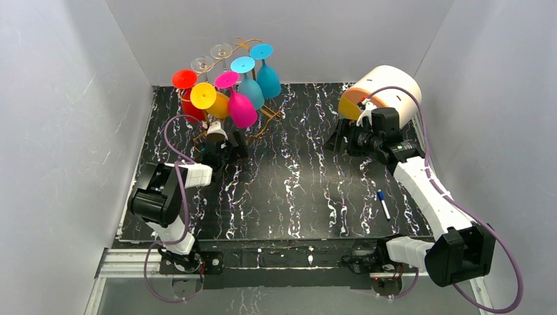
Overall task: Take the wine glass off the wine glass rack
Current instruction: Adjust the wine rack at the center of the board.
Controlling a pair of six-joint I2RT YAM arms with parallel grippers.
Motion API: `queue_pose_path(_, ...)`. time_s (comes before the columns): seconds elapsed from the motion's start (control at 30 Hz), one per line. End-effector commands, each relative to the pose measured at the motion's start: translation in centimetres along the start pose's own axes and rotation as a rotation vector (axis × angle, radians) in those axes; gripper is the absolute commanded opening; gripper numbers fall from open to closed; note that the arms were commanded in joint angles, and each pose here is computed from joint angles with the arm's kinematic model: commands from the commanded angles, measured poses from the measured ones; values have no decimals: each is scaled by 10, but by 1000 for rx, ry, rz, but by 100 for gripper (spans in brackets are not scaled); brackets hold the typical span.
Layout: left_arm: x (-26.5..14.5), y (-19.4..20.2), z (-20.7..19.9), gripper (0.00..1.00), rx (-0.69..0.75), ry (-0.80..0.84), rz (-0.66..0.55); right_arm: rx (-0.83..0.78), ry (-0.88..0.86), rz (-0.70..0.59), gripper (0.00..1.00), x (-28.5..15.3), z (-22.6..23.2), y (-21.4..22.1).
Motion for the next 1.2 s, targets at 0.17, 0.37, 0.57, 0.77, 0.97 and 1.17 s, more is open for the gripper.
queue_pose_path(0.17, -28, 11, 10, 98, 0, -13, 27, 18, -34, -26, 99, 3, 5, -9)
queue_pose_path(0.37, -50, 1, 21, 98, 23, -82, -5, 29, -49, -25, 99, 5, 8, -9)
queue_pose_path(0.57, -63, 1, 27, 98, 47, -108, 1, 42, -63, -26, 99, 6, 10, -10)
queue_pose_path(0.77, -77, -1, 25, 98, 41, -98, -4, 53, -100, -32, 99, 6, 16, -13)
queue_pose_path(0.97, -91, -5, 20, 98, 41, -79, -3, 72, -146, -29, 99, 8, 23, -14)
queue_pose_path(1.17, -107, -1, 25, 98, 69, -100, 40, 126, -142, -44, 99, 5, 29, -23)
Point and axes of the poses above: each gripper's point midway between its finger pads, its own x axis out along the fingers, its own z axis along the line the jaws close on, y = z × x, the point moved 2 cm from there along -x, back along the fingers, and after that the axes turned 10 degrees about -x, right-handed, at the moved point
